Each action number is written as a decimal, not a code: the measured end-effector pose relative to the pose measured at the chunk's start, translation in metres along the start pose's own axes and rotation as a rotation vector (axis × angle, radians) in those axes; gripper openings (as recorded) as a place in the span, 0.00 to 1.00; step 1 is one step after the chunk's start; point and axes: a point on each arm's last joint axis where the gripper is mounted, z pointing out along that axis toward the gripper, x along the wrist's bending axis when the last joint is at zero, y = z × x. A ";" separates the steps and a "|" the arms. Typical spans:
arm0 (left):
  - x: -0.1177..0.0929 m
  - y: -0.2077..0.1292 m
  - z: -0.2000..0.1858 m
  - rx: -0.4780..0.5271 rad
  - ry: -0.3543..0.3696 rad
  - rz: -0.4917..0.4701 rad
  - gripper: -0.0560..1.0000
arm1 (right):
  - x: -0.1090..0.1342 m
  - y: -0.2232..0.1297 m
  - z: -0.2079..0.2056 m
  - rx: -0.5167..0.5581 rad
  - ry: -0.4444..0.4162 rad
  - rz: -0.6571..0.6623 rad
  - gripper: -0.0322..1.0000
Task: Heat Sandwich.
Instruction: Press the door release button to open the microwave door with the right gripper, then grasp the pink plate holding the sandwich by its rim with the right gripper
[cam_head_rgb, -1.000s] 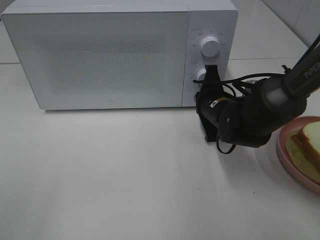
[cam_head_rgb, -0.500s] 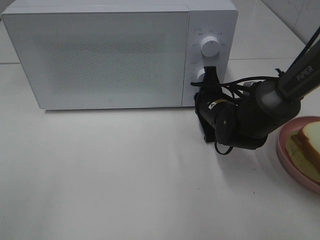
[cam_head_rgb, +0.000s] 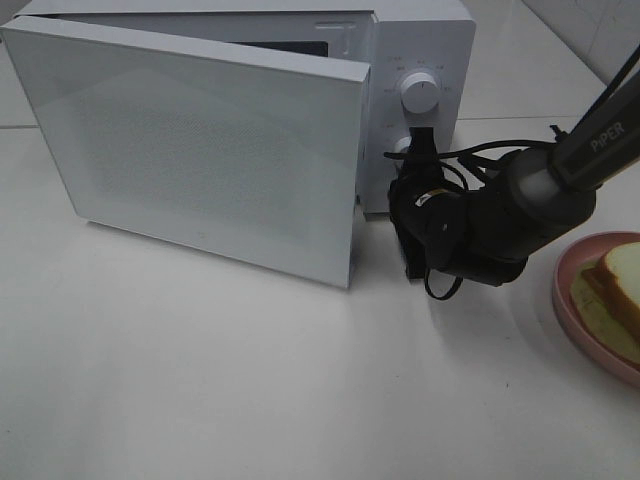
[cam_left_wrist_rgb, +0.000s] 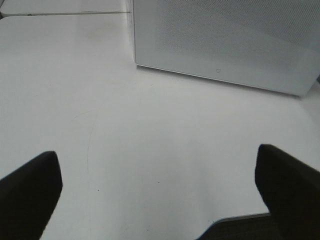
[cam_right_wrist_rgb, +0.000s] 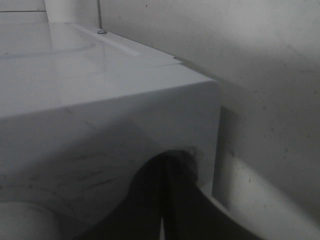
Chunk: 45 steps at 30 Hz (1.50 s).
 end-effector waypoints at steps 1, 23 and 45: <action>0.000 0.000 0.000 0.000 0.000 0.000 0.98 | 0.000 0.000 0.000 0.000 0.000 0.000 0.03; 0.000 0.000 0.000 0.000 0.000 0.000 0.98 | 0.000 0.001 -0.013 0.018 0.003 -0.009 0.03; 0.000 0.000 0.000 0.000 0.000 0.000 0.98 | 0.002 0.012 -0.067 0.111 -0.090 -0.082 0.03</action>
